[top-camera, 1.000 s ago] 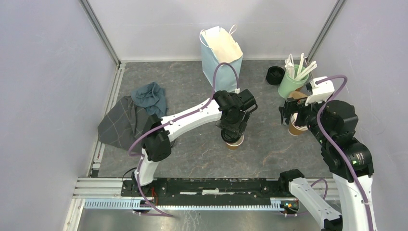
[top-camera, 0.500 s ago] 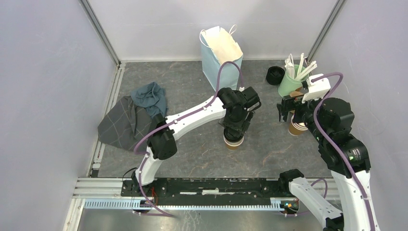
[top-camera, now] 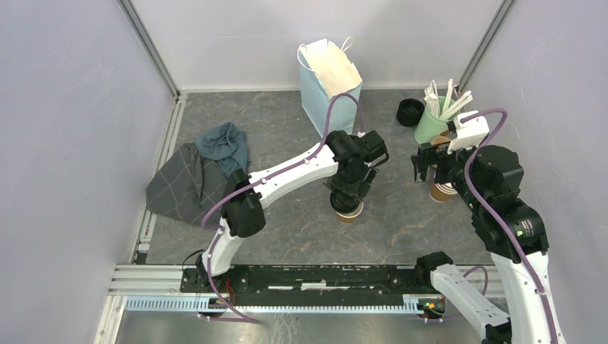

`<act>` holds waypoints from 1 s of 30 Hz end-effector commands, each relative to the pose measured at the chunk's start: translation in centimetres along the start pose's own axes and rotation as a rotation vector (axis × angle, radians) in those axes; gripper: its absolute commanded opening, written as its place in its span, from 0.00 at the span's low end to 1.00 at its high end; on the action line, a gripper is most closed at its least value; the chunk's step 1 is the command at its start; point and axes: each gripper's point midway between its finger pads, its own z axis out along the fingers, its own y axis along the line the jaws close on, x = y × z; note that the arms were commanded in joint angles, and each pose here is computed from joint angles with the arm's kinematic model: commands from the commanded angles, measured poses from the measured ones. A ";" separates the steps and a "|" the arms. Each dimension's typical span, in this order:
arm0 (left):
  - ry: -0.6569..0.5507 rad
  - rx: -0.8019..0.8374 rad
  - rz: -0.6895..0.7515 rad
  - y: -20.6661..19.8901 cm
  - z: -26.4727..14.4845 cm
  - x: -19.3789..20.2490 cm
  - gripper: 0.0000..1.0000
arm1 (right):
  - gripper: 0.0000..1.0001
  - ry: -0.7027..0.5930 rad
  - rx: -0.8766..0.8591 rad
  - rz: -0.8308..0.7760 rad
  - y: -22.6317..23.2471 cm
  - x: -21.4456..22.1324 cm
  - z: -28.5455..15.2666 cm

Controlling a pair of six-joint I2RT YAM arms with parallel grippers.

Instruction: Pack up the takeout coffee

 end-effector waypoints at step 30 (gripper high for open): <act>0.007 0.057 0.063 -1.7 0.2 -0.7 0.71 | 0.98 -0.048 0.021 -0.010 -0.4 -0.9 0.1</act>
